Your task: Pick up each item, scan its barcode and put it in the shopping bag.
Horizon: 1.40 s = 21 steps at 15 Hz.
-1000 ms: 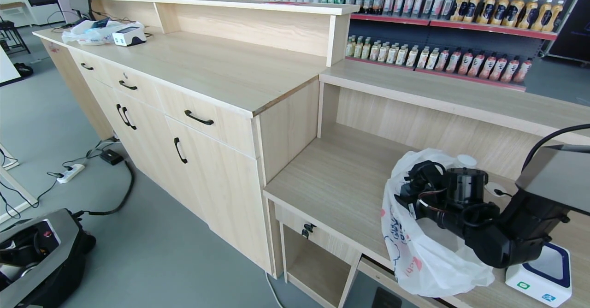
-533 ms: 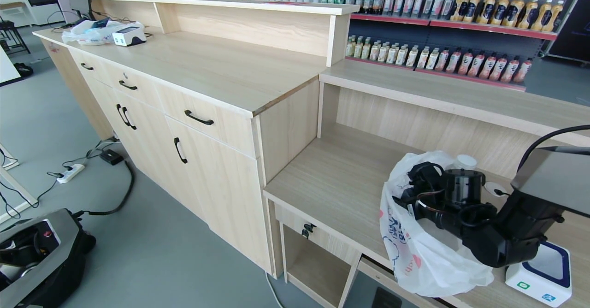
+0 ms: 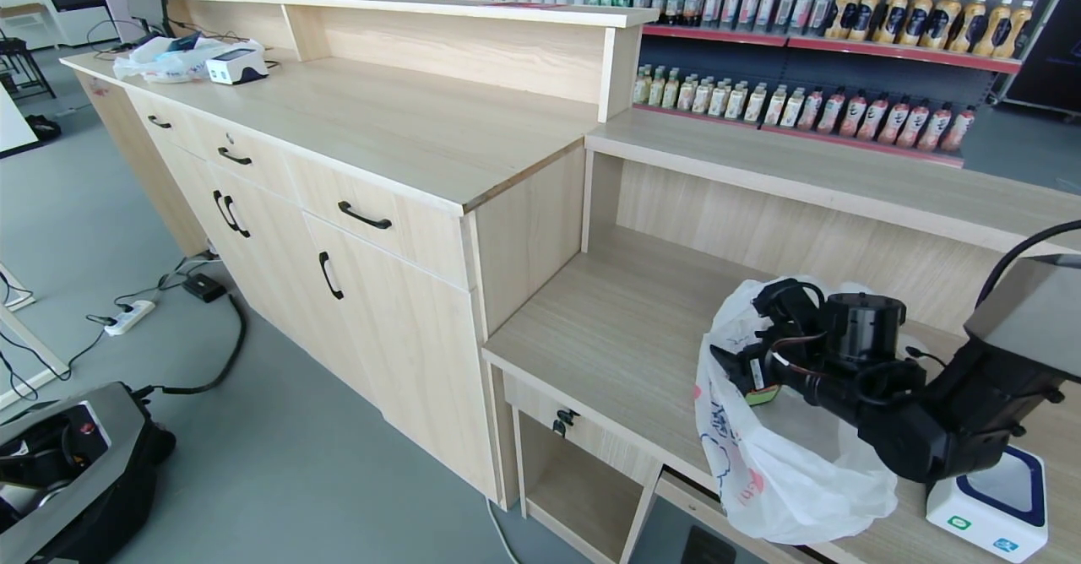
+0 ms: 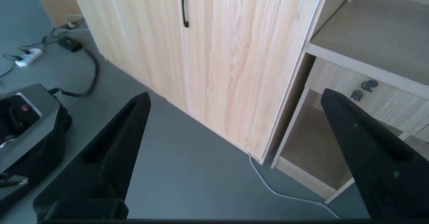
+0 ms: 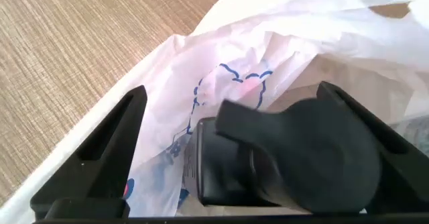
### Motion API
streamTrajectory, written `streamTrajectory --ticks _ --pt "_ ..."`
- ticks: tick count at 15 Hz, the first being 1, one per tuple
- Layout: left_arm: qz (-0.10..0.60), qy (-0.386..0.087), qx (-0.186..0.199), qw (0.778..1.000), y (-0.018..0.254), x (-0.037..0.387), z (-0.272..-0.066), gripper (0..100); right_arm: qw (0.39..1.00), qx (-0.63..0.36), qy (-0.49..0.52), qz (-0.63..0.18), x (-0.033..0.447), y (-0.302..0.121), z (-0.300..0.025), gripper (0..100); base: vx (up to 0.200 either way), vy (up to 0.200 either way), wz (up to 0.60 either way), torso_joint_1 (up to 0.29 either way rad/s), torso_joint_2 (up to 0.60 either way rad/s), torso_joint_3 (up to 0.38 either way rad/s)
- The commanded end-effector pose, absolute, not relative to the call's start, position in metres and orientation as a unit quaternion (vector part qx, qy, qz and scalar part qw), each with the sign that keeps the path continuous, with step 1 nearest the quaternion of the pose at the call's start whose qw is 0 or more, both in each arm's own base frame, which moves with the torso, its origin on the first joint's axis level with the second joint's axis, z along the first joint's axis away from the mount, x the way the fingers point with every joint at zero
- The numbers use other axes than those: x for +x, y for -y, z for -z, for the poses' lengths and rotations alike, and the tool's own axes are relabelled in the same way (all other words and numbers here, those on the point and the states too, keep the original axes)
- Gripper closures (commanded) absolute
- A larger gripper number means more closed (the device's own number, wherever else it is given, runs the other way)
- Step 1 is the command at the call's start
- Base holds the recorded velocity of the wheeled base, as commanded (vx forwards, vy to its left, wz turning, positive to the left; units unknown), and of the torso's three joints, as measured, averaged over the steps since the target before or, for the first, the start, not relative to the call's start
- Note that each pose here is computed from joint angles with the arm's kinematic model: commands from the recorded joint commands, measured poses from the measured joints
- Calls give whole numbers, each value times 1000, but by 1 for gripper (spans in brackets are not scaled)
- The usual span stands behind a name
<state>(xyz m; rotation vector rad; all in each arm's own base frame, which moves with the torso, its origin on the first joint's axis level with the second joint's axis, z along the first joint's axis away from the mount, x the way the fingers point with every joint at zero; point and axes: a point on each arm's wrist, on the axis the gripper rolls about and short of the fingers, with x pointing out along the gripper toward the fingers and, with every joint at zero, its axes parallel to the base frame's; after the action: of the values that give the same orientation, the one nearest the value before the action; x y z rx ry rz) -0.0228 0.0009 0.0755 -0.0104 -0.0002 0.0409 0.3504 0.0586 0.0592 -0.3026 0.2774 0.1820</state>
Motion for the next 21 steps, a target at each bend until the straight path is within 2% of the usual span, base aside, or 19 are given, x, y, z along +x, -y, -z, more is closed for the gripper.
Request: streamTrajectory --ticks 1,6,8,11,13,15,16,19,21 --pt "-21 0 -5 1000 -1 -23 -75 0 981 -151 -86 -85 336 -57 -99 0 0 0 0 0 0 0" --pt "-21 0 -5 1000 -1 -23 -75 0 985 -155 -15 -76 303 -52 -151 0 0 0 0 0 0 0" --pt "-21 0 -5 1000 -1 -23 -75 0 978 -185 25 -90 288 -49 -171 0 0 0 0 0 0 0" --pt "-21 0 -5 1000 -1 -23 -75 0 965 -201 117 -120 269 -41 -211 0 0 0 -600 -1 2 2" --pt "-21 0 -5 1000 -1 -23 -75 0 963 -203 155 -80 265 -25 -248 0 0 0 -600 -2 5 0" --pt "-21 0 -5 1000 -1 -23 -75 0 968 -207 139 -29 268 1 -282 0 0 0 -600 2 -2 -2" --pt "-21 0 -5 1000 -1 -23 -75 0 977 -189 97 31 269 21 -301 0 0 0 -600 2 7 2" --pt "-21 0 -5 1000 -1 -23 -75 0 985 -131 4 112 265 46 -320 0 0 0 -600 4 4 5" --pt "-21 0 -5 1000 -1 -23 -75 0 978 -116 -68 157 263 65 -315 0 0 0 -600 -5 0 0"
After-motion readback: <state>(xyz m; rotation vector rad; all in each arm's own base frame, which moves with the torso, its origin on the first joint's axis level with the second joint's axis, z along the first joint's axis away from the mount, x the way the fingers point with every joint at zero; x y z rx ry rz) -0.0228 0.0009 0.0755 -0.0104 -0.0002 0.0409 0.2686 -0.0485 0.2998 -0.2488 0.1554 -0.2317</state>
